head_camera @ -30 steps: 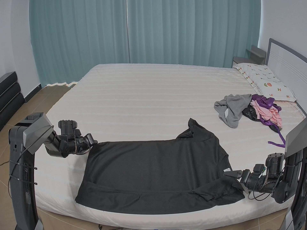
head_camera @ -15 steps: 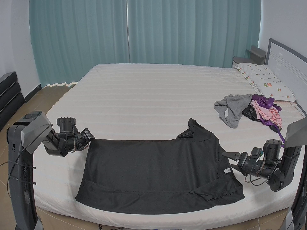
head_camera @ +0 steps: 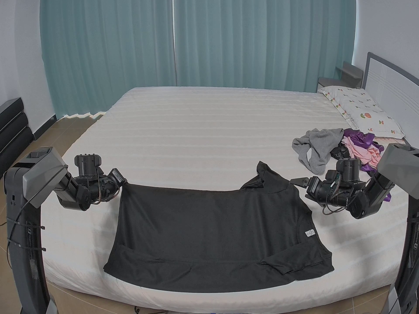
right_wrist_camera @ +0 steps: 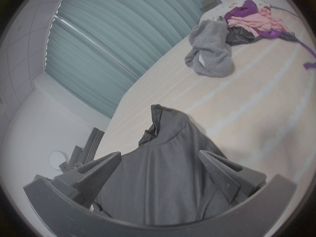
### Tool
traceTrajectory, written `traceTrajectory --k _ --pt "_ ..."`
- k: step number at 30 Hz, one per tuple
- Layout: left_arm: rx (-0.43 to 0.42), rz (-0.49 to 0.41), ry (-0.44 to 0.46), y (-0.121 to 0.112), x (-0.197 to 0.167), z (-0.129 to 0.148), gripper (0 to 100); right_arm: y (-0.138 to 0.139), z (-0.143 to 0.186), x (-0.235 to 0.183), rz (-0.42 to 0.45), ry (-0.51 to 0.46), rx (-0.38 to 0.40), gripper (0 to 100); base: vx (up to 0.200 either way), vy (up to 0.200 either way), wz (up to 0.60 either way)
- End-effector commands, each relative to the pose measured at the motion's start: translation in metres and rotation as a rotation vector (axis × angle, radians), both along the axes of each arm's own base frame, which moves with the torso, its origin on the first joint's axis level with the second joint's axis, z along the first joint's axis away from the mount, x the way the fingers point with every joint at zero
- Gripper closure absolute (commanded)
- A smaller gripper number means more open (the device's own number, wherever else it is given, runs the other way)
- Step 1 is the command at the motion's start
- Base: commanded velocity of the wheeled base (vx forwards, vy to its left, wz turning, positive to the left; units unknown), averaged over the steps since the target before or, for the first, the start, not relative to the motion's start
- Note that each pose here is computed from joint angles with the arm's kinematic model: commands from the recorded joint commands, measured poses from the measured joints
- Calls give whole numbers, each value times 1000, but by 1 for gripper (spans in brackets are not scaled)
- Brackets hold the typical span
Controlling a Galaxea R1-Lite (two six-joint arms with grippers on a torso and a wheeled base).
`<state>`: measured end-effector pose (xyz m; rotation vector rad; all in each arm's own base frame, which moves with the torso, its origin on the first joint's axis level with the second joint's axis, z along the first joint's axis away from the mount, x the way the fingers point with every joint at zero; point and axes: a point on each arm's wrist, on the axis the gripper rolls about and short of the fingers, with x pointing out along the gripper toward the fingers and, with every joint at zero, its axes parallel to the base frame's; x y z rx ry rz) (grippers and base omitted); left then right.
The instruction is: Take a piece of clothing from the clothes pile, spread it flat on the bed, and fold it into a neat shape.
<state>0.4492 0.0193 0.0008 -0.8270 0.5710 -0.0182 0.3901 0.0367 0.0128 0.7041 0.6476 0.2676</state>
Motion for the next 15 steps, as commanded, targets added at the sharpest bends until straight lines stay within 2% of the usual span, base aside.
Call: traceTrajectory --k 1,8,15 --pt "-11 5 -16 -2 -4 12 100 12 -20 51 1 21 -98 0 0 0 0" --pt "-10 5 -18 -2 -3 11 100 12 -30 90 -48 65 -141 0 0 0 0" --pt "-10 3 -18 -2 -3 11 100 13 -44 103 -66 116 -158 0 0 0 0"
